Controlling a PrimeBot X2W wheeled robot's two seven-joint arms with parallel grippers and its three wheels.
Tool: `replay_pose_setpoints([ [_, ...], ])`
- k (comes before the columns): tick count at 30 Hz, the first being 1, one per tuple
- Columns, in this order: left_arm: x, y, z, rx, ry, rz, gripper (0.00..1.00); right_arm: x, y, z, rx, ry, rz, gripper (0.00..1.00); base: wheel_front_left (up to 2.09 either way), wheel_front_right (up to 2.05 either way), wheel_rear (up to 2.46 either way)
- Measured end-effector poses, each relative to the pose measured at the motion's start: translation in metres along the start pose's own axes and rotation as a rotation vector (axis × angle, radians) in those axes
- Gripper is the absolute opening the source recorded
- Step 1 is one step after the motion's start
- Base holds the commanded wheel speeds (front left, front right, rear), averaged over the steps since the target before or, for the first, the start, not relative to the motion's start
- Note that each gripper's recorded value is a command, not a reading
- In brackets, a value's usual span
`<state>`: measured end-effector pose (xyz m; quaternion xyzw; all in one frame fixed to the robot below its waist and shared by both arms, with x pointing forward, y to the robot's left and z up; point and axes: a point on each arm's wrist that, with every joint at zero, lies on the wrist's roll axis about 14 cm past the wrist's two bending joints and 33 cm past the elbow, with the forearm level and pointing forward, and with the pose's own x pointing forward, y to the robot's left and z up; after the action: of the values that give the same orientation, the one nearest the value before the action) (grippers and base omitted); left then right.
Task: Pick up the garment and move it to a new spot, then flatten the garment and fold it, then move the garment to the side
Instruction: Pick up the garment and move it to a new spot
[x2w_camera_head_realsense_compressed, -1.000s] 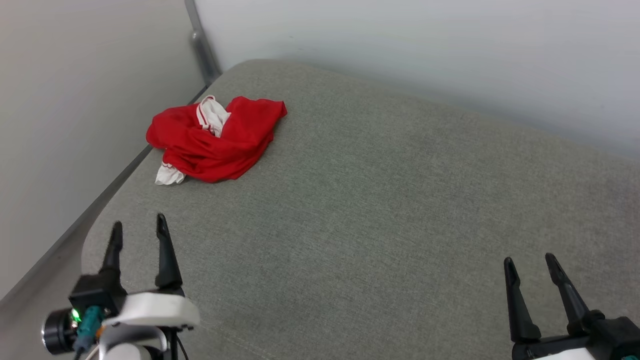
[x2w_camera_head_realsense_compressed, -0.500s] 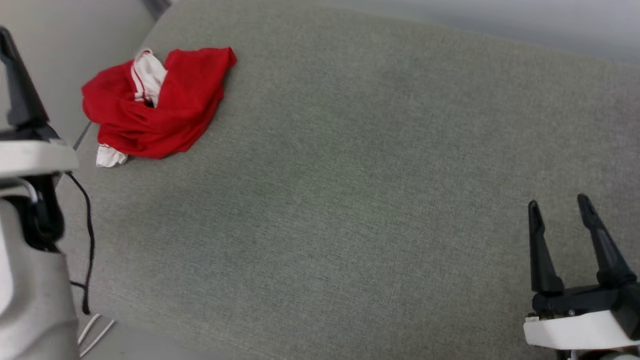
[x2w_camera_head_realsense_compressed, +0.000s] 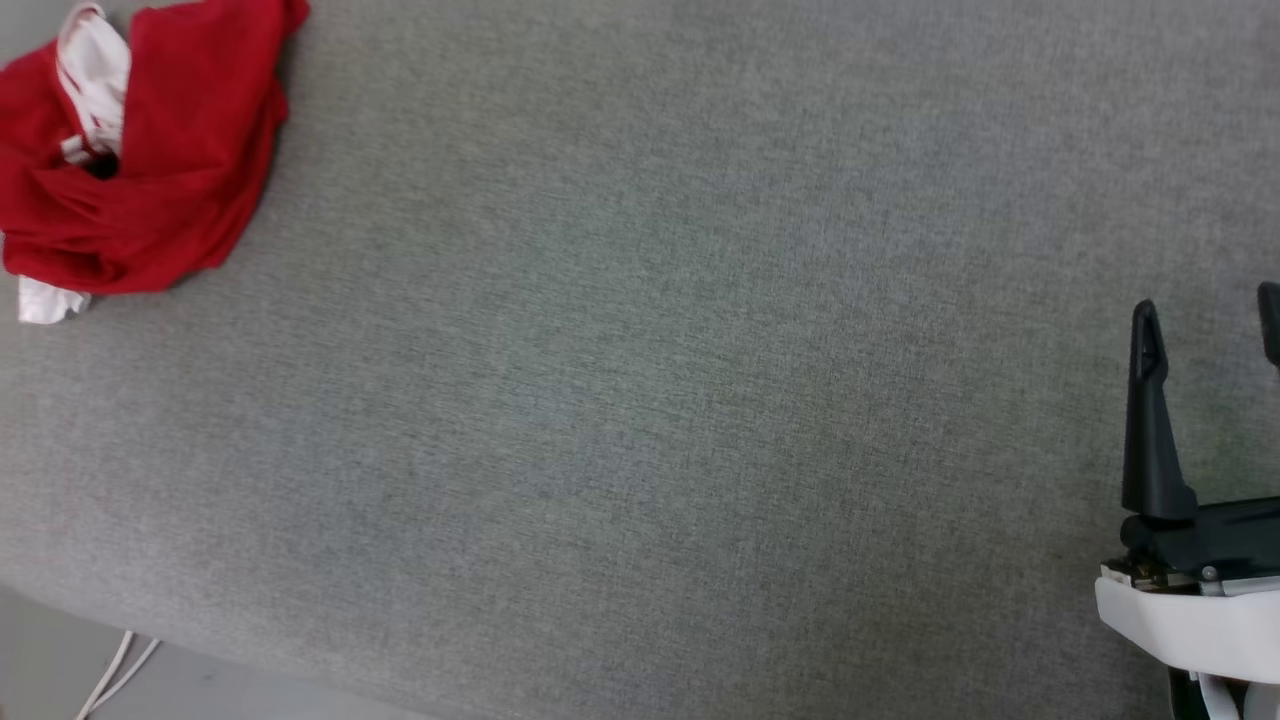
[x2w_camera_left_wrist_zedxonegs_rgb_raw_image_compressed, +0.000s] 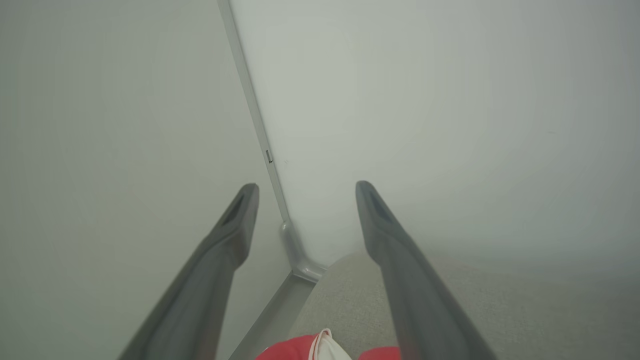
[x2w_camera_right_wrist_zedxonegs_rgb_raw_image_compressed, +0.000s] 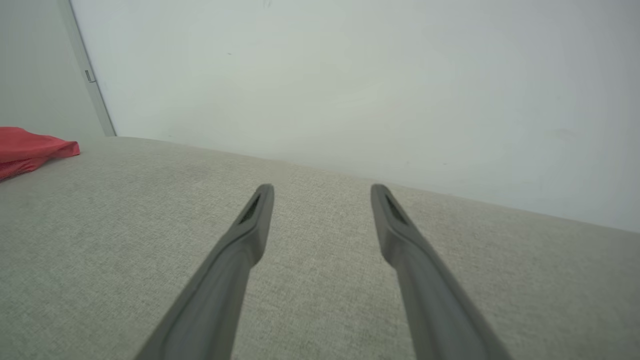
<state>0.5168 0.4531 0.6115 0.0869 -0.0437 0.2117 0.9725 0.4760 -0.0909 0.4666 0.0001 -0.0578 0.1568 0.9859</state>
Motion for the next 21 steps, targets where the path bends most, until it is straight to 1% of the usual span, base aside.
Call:
replay_pose_setpoints([
  [2,0.009,-0.011,-0.016,-0.004,0.079,-0.037,1.0,0.001,-0.002,-0.004,-0.008,0.002,-0.004,1.0,0.0,0.0,0.0],
  [5,0.01,-0.025,-0.06,-0.015,0.271,-0.085,1.0,0.004,-0.005,-0.01,-0.012,0.006,-0.009,1.0,0.0,0.0,0.0],
  [8,0.002,-0.03,-0.102,-0.046,0.472,-0.107,1.0,0.007,-0.005,-0.016,-0.013,0.01,-0.008,1.0,0.0,0.0,0.0],
  [15,-0.036,-0.042,-0.18,-0.16,0.912,-0.142,1.0,0.011,-0.006,-0.029,-0.017,0.022,-0.006,1.0,0.0,0.0,0.0],
  [18,-0.059,-0.05,-0.206,-0.173,1.077,-0.168,1.0,0.011,-0.009,-0.035,-0.021,0.031,-0.013,1.0,0.0,0.0,0.0],
  [21,-0.075,-0.053,-0.224,-0.153,1.188,-0.185,1.0,0.01,-0.01,-0.041,-0.024,0.044,-0.015,1.0,0.0,0.0,0.0],
])
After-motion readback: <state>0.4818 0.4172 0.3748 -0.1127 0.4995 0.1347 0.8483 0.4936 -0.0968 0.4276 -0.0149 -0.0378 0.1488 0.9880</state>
